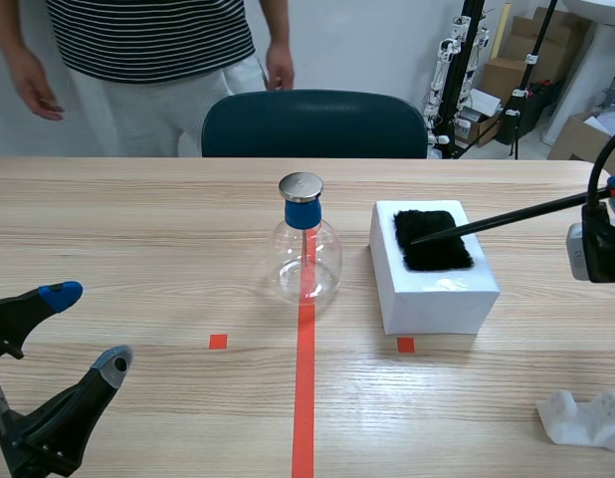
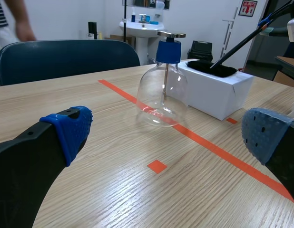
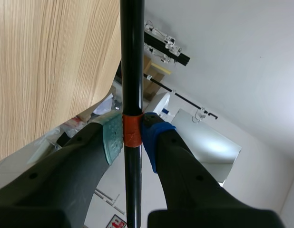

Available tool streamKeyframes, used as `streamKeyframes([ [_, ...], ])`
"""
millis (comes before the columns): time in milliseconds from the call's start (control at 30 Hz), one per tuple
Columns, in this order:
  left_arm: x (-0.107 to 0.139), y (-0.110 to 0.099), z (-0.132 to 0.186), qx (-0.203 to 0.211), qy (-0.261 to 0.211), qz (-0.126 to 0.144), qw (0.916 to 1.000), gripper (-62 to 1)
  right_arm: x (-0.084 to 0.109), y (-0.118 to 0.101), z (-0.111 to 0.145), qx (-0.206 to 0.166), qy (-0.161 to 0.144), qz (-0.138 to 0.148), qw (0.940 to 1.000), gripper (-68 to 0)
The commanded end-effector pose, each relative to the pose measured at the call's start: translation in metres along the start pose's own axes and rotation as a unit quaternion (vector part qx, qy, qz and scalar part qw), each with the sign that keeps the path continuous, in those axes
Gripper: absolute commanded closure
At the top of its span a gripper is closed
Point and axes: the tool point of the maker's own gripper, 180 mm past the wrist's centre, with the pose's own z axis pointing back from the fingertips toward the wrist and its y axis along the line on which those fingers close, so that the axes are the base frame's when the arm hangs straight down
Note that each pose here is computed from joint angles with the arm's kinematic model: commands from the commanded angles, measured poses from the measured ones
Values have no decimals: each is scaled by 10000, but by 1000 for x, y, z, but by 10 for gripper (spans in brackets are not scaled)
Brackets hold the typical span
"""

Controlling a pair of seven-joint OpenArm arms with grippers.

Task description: Do the electroscope experiment. rub the rod on the fur

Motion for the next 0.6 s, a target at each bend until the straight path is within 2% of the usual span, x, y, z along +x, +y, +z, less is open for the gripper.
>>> streamKeyframes([
  [0, 8, 4, -1, 25, -161, -38, 9999, -623, -17, -13, 1, -153, 325, 116, 9993, 0],
  [100, 8, 4, -1, 25, -161, -38, 9999, -623, -33, -13, 3, -135, 746, 97, 9971, 1],
  [167, 8, 4, -1, 25, -161, -38, 9999, -623, -37, -12, 3, -116, 848, 109, 9963, 1],
  [267, 8, 4, -1, 25, -161, -38, 9999, -623, -30, -12, 2, -115, 639, 114, 9978, 1],
  [433, 8, 4, -1, 25, -161, -38, 9999, -623, -7, -12, 1, -114, 2, 120, 9999, 0],
  [500, 8, 4, -1, 25, -161, -38, 9999, -623, -4, -12, 1, -113, -76, 121, 9998, 1],
  [567, 8, 4, -1, 25, -161, -38, 9999, -623, -6, -12, 1, -113, -26, 120, 9999, 1],
])
